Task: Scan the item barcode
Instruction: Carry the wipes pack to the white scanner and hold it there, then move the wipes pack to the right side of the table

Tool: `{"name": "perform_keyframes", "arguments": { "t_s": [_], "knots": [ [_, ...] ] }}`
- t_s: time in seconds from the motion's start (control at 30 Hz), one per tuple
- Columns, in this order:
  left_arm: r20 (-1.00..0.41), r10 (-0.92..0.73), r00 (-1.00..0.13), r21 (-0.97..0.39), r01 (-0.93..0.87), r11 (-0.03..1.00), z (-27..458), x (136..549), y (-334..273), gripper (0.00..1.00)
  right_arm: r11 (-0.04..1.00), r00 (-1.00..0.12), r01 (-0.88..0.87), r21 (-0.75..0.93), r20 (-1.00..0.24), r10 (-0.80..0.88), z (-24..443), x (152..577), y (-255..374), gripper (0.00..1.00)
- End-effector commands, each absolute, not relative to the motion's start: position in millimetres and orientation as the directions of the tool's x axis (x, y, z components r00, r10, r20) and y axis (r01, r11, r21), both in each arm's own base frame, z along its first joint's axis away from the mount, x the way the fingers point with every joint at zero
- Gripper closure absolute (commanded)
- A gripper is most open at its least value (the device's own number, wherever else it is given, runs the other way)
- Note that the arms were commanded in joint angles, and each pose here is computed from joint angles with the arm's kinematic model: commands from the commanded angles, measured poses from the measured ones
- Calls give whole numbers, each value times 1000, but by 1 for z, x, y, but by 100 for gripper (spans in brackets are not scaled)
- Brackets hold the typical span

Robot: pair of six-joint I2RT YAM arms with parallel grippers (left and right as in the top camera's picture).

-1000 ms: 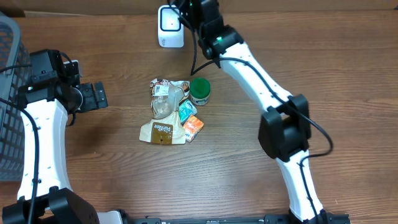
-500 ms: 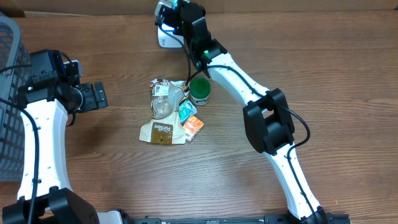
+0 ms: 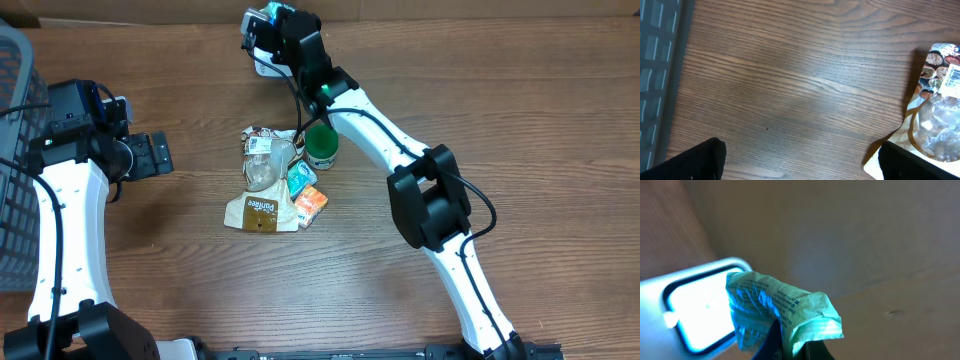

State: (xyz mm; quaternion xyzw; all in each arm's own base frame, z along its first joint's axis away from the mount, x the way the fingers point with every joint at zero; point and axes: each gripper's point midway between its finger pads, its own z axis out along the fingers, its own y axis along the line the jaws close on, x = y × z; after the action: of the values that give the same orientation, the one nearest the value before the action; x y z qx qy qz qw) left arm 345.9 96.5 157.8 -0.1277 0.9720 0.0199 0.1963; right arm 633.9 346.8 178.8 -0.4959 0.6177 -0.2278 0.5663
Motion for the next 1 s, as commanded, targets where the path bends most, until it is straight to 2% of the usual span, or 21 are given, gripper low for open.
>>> {"name": "perform_keyframes", "arguments": {
  "t_s": [0.0,0.13,0.23,0.3,0.4,0.57,0.73,0.97],
  "knots": [
    [-392,-257,-883,-25,-269,963,160,348,96,0,567,142,-258,-782,-611,-779,300,619,321,96],
    [-393,-257,-883,-25,-269,963,160,348,96,0,665,74,-330,-669,-721,-689,337,592,307,96],
    [-392,-257,-883,-25,-269,963,160,348,96,0,765,-20,-409,-498,-833,-553,360,563,296,96],
    [-393,-257,-883,-25,-269,963,160,348,96,0,867,-165,-413,-279,-913,-373,377,540,276,96],
    [-393,-257,-883,-25,-269,963,160,348,96,0,921,-337,-382,-81,-915,-220,384,511,244,96],
    [-393,-257,-883,-25,-269,963,160,348,96,1,918,-584,-360,168,-808,-81,370,469,195,96],
    [-393,-257,-883,-25,-269,963,160,348,96,0,903,-802,-169,395,-588,107,328,454,130,96],
    [-393,-257,-883,-25,-269,963,160,348,96,0,884,-886,79,460,-373,274,258,454,55,96]
  ]
}}
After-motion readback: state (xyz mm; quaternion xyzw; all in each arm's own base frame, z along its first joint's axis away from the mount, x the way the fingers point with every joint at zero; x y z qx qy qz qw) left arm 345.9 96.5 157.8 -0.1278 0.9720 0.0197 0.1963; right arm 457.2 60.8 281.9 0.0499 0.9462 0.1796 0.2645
